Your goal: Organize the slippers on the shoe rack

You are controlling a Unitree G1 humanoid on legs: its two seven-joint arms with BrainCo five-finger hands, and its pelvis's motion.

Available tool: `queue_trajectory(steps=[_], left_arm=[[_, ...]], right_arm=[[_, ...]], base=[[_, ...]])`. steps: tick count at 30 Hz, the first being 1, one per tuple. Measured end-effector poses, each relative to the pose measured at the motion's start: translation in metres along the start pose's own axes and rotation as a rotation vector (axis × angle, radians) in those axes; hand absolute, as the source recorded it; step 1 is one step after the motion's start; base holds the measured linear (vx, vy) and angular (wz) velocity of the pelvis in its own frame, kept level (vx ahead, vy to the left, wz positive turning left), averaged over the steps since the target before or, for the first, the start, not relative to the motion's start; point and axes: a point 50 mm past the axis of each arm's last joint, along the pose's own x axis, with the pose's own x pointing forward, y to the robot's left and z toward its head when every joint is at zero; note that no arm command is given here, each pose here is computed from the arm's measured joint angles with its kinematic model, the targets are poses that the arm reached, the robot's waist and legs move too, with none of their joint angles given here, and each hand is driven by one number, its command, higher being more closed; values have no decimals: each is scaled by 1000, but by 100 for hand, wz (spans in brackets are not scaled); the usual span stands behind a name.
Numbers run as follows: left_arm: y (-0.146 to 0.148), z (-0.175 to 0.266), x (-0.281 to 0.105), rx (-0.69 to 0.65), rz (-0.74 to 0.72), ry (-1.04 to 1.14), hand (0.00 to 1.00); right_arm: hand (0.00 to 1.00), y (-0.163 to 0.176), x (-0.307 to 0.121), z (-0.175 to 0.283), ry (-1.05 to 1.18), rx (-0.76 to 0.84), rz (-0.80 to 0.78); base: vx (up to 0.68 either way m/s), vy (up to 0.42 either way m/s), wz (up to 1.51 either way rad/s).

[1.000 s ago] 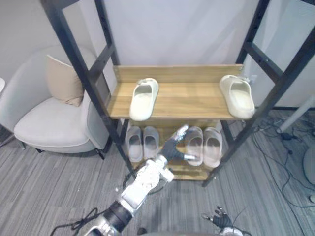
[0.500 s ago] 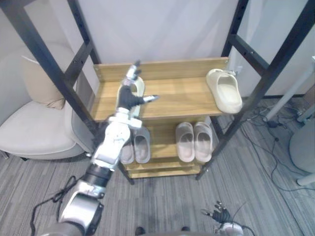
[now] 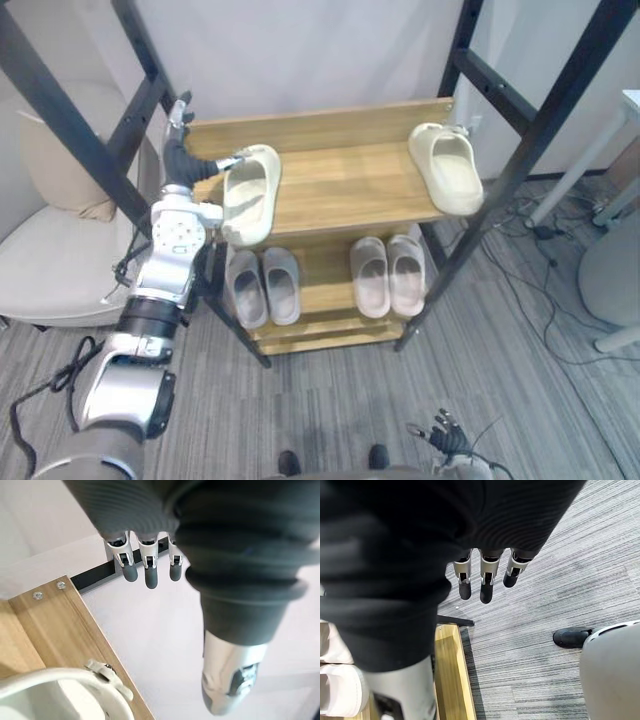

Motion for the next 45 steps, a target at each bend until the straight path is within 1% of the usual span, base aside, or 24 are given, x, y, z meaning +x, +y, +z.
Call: queue_trajectory(steps=[3,7,12,14,21,26,41,45], left_arm=[[-2,1,2,7,-11,3,0],[-6,-2,7,57,-27,19,0],[-12,1,15,142,-52,17,0],[-12,-1,15,196,-67,16,0],[-15,-4,16,282,-96,27,0],[-15,-4,17,292,-93,32,0],[2,-5,21,261,-15,58,0],[4,-6,21,280,-6,63,0]], right_arm=[[0,0,0,0,-1,0,0],[0,0,0,1,-6,1,-3],[0,4,0,5,-25,11,0],[0,9,-1,6,-35,24,9],[0,8,-5,9,-65,33,2],[0,6,-8,7,-73,36,-4],[0,7,-8,6,-67,32,0],[0,9,-9,6,-67,28,6]], base=[[2,-7,-2],[-16,-6,-9],[-15,0,-11],[-9,3,-22],[-9,-5,-12],[-2,-4,-1],[-3,-2,0],[-6,-3,1]])
